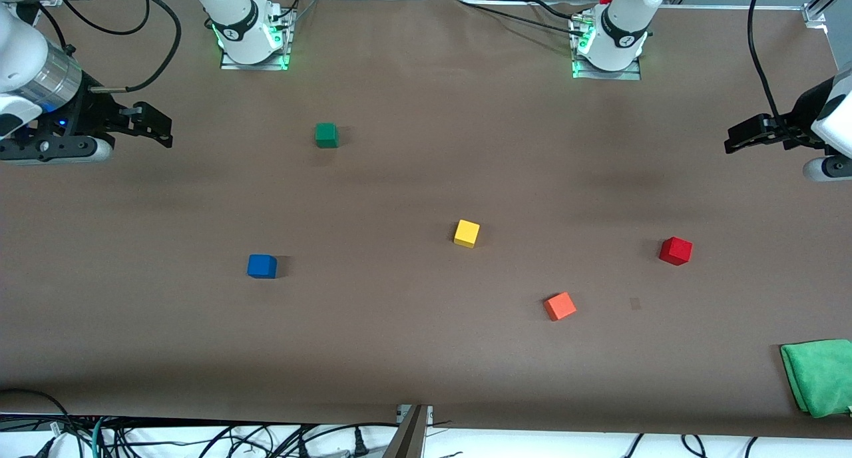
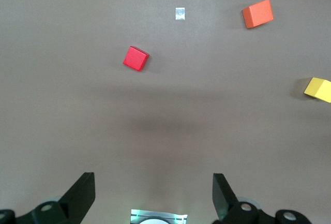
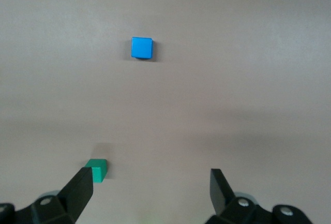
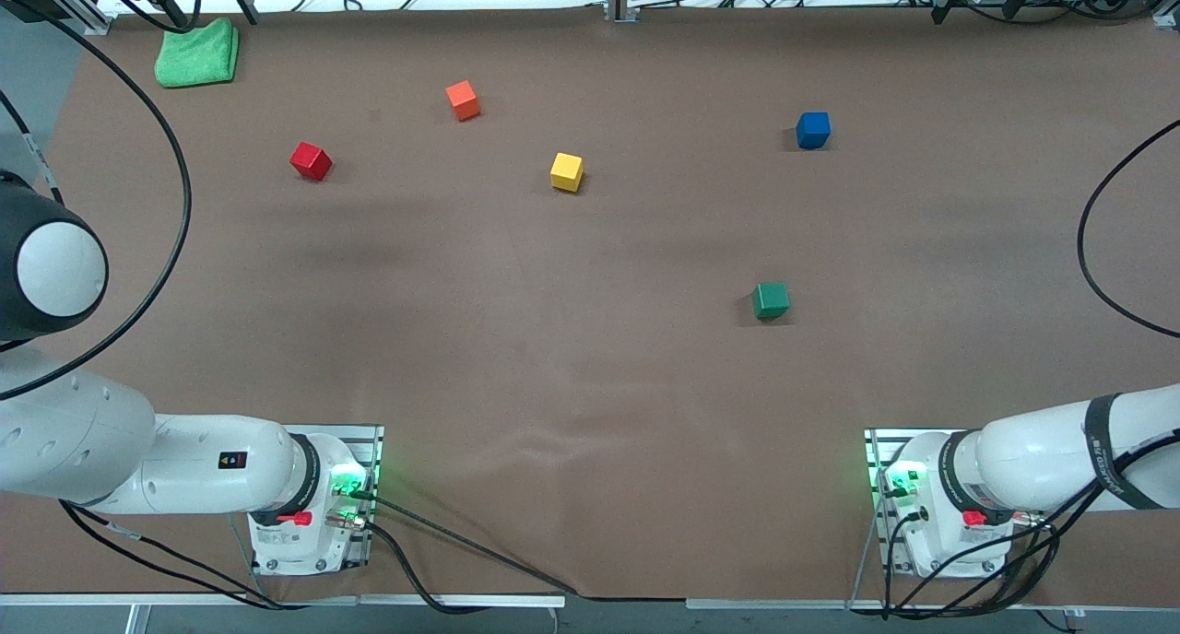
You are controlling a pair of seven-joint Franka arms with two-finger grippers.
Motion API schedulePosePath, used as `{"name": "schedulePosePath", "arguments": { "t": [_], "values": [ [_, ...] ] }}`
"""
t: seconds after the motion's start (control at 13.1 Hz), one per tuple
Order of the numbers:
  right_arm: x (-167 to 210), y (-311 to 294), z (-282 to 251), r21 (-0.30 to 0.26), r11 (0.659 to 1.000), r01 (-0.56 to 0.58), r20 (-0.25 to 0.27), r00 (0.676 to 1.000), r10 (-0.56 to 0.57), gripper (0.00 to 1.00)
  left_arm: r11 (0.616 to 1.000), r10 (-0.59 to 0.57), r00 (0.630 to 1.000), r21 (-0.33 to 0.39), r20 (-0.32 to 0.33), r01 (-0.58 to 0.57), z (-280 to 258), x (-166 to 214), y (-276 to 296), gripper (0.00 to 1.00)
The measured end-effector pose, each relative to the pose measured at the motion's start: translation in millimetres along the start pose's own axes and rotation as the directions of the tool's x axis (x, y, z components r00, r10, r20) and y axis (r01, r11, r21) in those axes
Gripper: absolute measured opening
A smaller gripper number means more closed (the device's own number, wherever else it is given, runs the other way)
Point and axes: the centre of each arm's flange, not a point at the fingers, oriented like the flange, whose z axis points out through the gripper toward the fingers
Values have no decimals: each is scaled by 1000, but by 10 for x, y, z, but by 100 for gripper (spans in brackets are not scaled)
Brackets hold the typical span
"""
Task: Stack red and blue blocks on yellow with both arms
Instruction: 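Reach the right gripper to the blue cube while the left gripper reaches the red cube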
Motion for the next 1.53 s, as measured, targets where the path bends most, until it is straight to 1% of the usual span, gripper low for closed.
{"name": "schedulePosePath", "arguments": {
  "t": [0.31,0.46,0.69,0.84,0.92,0.99,1.07,1.22,1.3,1.45,1.53],
  "values": [
    [19,2,-33,1,1000,0,-12,1000,0,100,1000,-11,1000,1,11,11,57,63,-54,100],
    [27,5,-32,-1,1000,-1,-15,1000,1,99,1000,-16,999,4,45,16,230,169,-72,100],
    [62,-5,-1,-1,1000,1,-15,1000,-1,100,1000,-12,988,15,153,10,939,571,-47,100],
    [110,-64,-21,2,1000,11,-39,999,-11,100,1000,25,983,10,182,-28,1508,900,-58,100],
    [134,-117,-7,3,1000,21,-44,999,-21,99,999,44,983,5,178,-46,1810,1060,-94,100],
    [163,-187,29,4,999,33,-47,998,-33,100,998,68,985,-1,158,-68,2132,1215,-155,100],
    [210,-259,116,5,999,45,-38,998,-45,100,995,103,987,-7,125,-103,2455,1348,-226,100],
    [392,-350,518,8,998,60,19,998,-60,100,985,171,983,-13,62,-170,2980,1495,-405,100],
    [536,-374,799,12,998,62,39,997,-62,100,979,203,979,-11,31,-203,3187,1526,-494,100],
    [837,-405,1294,25,998,61,18,998,-62,100,963,268,963,3,-31,-268,3496,1517,-558,100],
    [969,-428,1552,31,998,62,8,998,-62,100,956,293,955,9,-47,-292,3621,1481,-555,100]
  ]
}}
